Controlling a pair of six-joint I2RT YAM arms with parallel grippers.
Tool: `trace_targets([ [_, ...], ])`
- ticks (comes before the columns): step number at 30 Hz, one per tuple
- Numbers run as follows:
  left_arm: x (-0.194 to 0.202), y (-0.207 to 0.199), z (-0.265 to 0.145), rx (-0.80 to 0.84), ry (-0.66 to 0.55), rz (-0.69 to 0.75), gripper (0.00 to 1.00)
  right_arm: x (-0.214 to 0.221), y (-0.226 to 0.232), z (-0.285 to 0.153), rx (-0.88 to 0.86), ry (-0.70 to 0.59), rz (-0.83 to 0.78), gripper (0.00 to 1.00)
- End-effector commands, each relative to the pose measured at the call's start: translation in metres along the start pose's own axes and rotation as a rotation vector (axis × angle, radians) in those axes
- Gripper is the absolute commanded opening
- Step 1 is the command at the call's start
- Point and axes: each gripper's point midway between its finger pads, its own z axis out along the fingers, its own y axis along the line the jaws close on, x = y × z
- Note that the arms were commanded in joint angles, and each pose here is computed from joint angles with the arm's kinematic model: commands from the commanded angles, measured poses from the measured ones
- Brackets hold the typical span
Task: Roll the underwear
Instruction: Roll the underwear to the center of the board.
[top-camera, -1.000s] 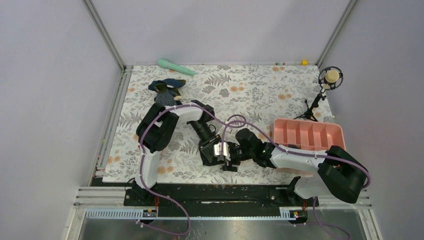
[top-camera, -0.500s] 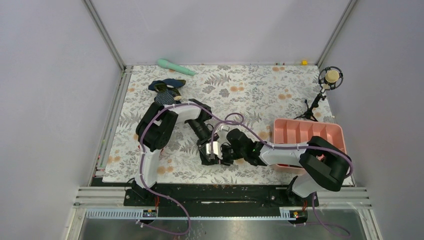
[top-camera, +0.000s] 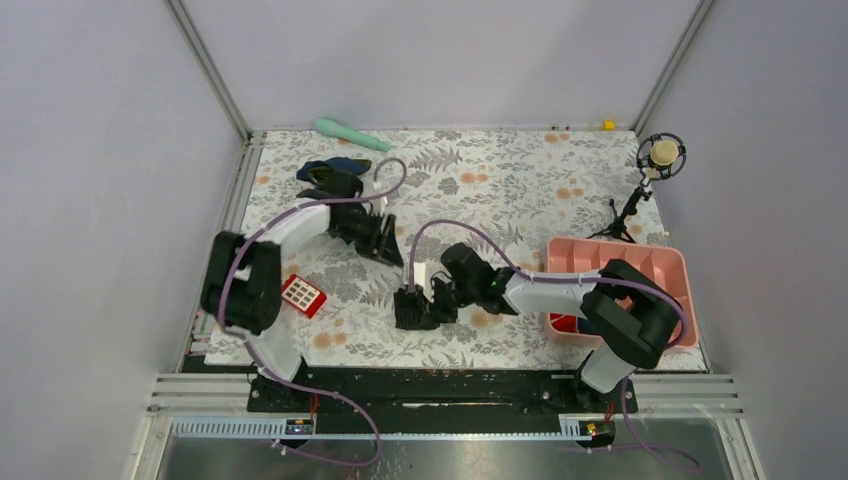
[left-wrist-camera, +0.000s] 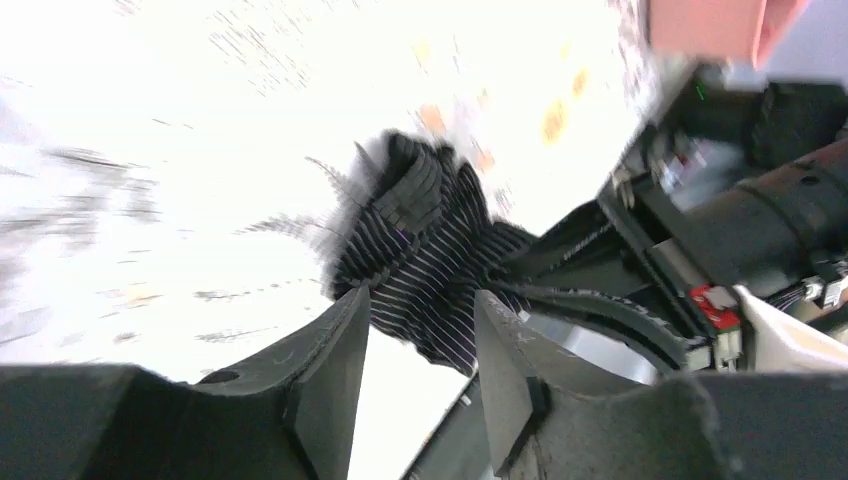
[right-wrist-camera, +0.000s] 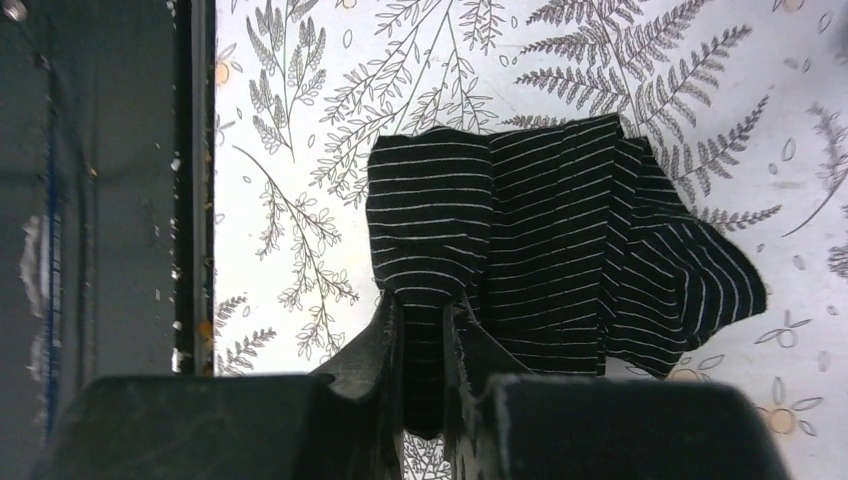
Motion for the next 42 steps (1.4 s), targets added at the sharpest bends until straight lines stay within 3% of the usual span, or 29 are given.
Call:
trace_targets([
  [1, -0.058, -0.008, -0.050, -0.245, -0.360, 0.195, 0.45, 0.022, 0.015, 0.000, -0.129, 0.086, 0.348, 0.00],
  [4, -0.050, -0.008, -0.070, -0.390, -0.503, 0.323, 0.47, 0.029, -0.006, 0.001, -0.130, 0.102, 0.560, 0.00],
  [7, -0.030, -0.026, -0.072, -0.442, -0.559, 0.483, 0.50, 0.039, -0.018, 0.000, -0.166, 0.159, 0.733, 0.00],
  [10, 0.001, -0.063, -0.049, -0.412, -0.511, 0.848, 0.52, 0.049, -0.020, 0.001, -0.212, 0.227, 0.827, 0.00],
  [13, 0.026, -0.073, -0.023, -0.444, -0.436, 1.204, 0.52, 0.060, -0.013, 0.004, -0.282, 0.290, 0.922, 0.00],
  [20, 0.042, -0.053, 0.008, -0.451, -0.301, 1.572, 0.53, 0.087, 0.003, 0.009, -0.373, 0.382, 1.040, 0.00],
  [31, 0.069, -0.027, 0.044, -0.365, -0.064, 1.647, 0.50, 0.089, 0.003, 0.013, -0.406, 0.395, 1.070, 0.00],
  [39, 0.079, -0.044, 0.050, -0.253, 0.048, 1.537, 0.45, 0.092, -0.001, 0.015, -0.407, 0.409, 1.089, 0.00],
  [42, 0.084, -0.043, 0.055, -0.281, 0.076, 1.490, 0.45, 0.093, -0.002, 0.015, -0.410, 0.411, 1.096, 0.00],
])
